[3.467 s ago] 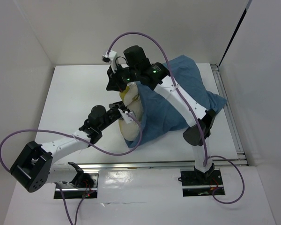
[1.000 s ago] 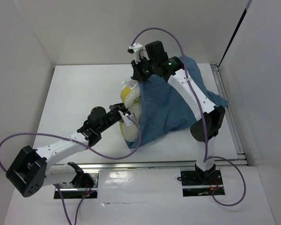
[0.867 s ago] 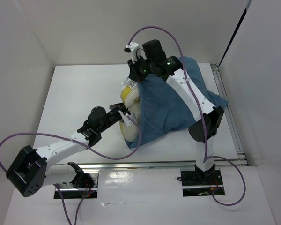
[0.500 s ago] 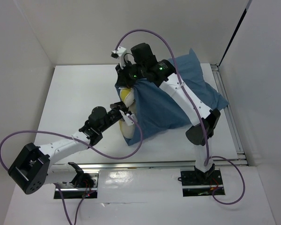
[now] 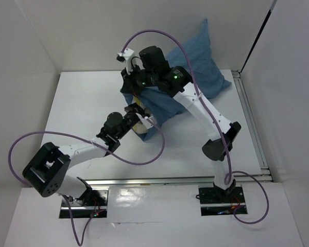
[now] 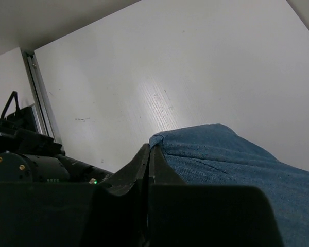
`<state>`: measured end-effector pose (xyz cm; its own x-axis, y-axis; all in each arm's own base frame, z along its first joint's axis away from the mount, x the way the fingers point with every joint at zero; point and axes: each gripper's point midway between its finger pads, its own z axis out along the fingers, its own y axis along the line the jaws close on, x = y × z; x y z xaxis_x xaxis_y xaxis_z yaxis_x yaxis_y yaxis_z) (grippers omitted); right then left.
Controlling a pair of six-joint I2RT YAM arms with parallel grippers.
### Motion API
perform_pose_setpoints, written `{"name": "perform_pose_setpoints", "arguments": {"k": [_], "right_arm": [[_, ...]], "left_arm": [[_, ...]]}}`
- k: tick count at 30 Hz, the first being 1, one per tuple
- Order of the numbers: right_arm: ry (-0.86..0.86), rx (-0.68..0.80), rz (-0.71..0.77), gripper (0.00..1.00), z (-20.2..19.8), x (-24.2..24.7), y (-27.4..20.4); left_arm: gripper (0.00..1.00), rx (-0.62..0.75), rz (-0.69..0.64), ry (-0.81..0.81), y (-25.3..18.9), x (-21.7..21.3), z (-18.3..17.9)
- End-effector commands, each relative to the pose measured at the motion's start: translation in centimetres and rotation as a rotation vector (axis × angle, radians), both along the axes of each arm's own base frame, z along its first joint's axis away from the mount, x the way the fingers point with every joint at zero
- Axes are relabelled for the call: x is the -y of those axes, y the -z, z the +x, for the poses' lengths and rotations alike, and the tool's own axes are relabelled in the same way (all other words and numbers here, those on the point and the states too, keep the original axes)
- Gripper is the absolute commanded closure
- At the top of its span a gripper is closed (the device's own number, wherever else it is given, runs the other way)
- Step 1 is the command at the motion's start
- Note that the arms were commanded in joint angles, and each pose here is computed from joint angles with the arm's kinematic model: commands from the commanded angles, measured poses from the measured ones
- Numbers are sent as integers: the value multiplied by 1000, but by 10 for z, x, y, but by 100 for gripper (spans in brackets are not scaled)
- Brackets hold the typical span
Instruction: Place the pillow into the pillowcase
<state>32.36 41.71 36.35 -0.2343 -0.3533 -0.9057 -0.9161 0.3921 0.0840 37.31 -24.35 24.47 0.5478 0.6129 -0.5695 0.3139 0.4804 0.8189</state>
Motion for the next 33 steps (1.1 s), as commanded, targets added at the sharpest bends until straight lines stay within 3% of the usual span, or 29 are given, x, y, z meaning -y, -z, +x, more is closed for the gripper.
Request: {"name": "perform_pose_setpoints", "arguments": {"k": [1,8,9,10,11,13,17,19,21,23,28,33], "right_arm": [[-191,13,199,100,-71,-27,-67],[-163,30,197,100,-71,-26,-65],[-140,42,202,100,-65,-21,-68],[-116,57,193,100,-59,-21,-64],[-88,77,205,100,-51,-16,-69],[-24,92,185,100,-29,-9,-60],[106,109,195,100,17,15,-55],[130,122,204,100,31,19,-51],[174,131,218,100,47,30,-53],[210,127,219,100,60,35,-47],[281,163,237,100,95,50,-43],[326,194,253,100,117,56,-44]], "left_arm": [[100,89,-139,-30,-46,7,15],[99,-4,-248,-109,-47,7,38],[95,-28,-253,-116,-43,9,37],[75,-66,-287,-130,-41,8,39],[63,-94,-316,-150,-44,5,39],[51,-208,-332,-209,-40,-2,39],[47,-481,-455,-214,-32,-4,14],[46,-576,-487,-122,-32,5,-10],[35,-654,-569,-55,-44,5,-38],[33,-734,-610,4,-43,9,-60],[31,-809,-671,-21,-54,-15,-95],[31,-872,-655,-77,-48,-31,-105]]}}
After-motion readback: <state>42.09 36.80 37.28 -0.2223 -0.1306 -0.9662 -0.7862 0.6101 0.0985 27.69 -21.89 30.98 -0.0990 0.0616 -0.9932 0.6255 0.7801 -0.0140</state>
